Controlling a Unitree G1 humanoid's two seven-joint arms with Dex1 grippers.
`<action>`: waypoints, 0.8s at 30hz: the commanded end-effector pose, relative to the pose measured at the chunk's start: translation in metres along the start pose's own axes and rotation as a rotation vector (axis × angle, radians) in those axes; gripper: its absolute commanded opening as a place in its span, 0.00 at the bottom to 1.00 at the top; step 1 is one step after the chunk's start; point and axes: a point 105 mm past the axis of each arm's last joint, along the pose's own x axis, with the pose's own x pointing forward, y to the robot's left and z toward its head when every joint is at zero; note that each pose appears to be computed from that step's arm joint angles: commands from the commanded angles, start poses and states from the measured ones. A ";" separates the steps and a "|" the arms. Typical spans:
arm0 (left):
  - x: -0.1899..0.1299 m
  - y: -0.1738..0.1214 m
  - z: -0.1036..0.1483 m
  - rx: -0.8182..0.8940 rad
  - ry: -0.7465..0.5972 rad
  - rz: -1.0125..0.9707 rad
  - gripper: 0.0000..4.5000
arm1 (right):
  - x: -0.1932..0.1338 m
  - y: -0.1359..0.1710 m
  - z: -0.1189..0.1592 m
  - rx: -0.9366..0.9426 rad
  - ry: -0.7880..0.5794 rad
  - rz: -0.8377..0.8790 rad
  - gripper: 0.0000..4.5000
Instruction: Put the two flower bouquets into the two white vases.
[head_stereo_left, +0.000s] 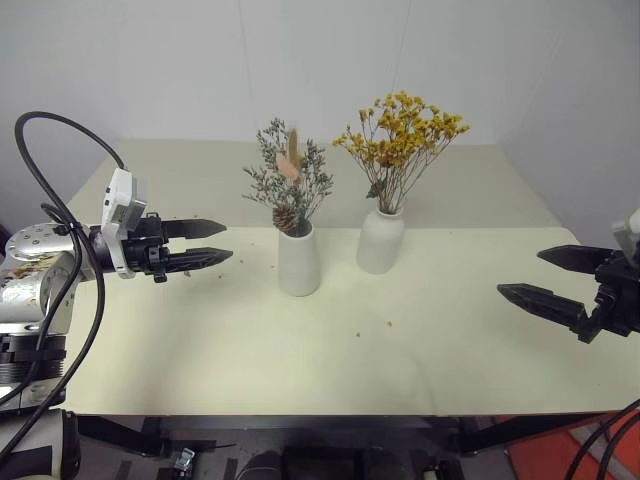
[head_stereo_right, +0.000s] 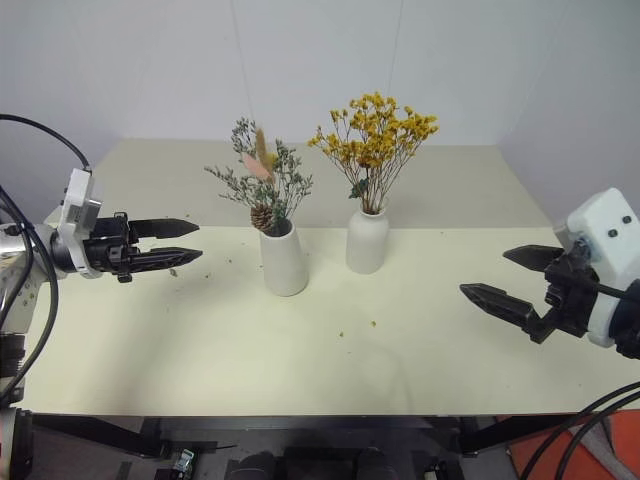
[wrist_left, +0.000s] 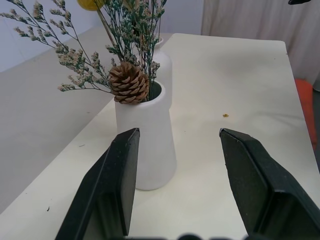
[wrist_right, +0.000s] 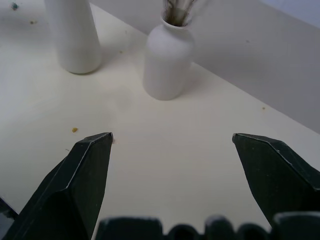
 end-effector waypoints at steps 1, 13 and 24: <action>-0.003 -0.007 0.013 0.047 -0.017 -0.021 0.61 | -0.009 -0.015 0.008 -0.025 -0.044 -0.079 1.00; -0.016 -0.013 0.016 0.055 -0.010 0.009 0.61 | 0.000 -0.019 0.017 -0.055 -0.080 -0.074 1.00; -0.025 -0.026 0.019 0.080 0.000 0.034 0.61 | 0.009 -0.018 0.025 -0.094 -0.111 0.004 1.00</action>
